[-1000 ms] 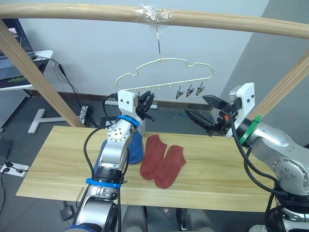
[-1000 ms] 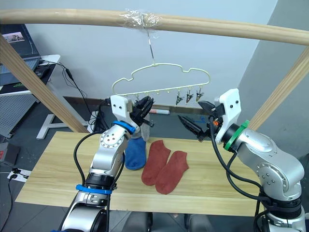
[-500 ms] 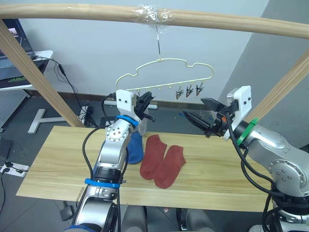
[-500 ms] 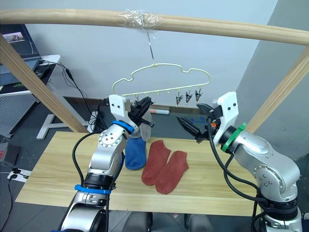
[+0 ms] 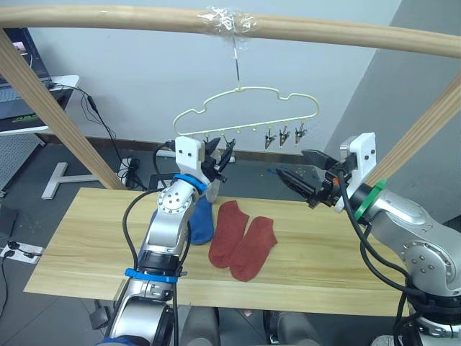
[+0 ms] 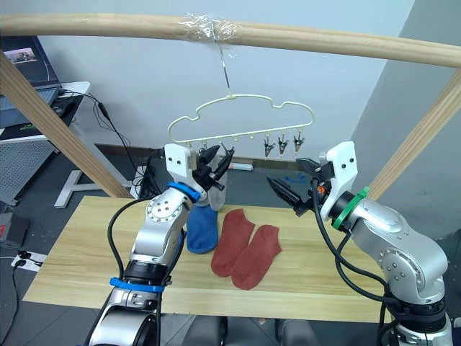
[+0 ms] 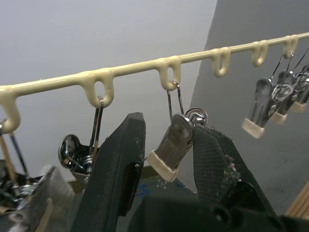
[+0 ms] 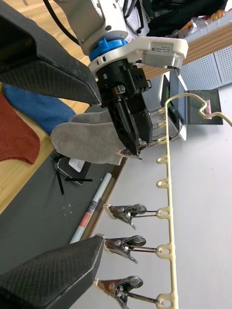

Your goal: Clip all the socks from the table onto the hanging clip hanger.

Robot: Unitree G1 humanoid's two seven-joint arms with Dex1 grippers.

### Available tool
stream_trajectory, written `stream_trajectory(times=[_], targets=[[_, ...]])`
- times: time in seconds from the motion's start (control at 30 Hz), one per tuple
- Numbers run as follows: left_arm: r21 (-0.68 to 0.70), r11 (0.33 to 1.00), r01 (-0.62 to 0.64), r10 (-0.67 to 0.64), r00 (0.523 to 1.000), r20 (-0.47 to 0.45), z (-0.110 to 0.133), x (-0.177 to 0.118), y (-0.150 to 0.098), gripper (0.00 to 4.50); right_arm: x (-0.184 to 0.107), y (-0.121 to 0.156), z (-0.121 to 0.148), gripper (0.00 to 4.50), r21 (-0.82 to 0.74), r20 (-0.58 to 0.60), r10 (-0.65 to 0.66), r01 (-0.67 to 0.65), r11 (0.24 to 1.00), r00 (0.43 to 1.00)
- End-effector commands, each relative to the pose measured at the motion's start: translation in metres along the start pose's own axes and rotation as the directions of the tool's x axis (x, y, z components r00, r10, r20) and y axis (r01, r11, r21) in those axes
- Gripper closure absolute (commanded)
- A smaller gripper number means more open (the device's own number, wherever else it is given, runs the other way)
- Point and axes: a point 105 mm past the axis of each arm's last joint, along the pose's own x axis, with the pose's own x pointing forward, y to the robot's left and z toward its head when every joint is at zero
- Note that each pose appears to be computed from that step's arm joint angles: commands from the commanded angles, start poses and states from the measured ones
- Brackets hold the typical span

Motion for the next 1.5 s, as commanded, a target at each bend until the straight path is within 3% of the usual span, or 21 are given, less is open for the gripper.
stream_trajectory(times=[0.03, 0.33, 0.73, 0.97, 1.5], targets=[[0.032, 0.999, 0.015, -0.017, 0.998, 0.059, 0.016, 0.000, -0.004, 2.62, -0.004, 0.001, 0.010, 0.00, -0.032, 0.043, 0.005, -0.004, 0.999, 0.999], [0.002, 1.000, 0.004, -0.004, 0.999, 0.050, 0.015, -0.016, -0.004, 2.62, -0.005, 0.001, 0.010, 0.00, -0.035, 0.044, 0.002, 0.000, 0.999, 0.999], [0.005, 1.000, 0.006, -0.007, 0.999, 0.040, 0.013, -0.013, -0.007, 2.62, -0.004, 0.000, 0.011, 0.00, -0.037, 0.045, 0.000, 0.001, 0.999, 0.999], [0.008, 1.000, -0.004, 0.003, 0.999, 0.034, 0.012, -0.010, -0.006, 0.68, -0.003, -0.001, 0.012, 0.00, -0.039, 0.047, -0.003, 0.005, 0.999, 0.999], [-0.016, 1.000, -0.006, 0.006, 0.999, 0.039, 0.012, 0.008, -0.009, 0.68, -0.006, -0.004, 0.012, 0.00, -0.043, 0.047, -0.011, 0.013, 0.999, 0.999]])
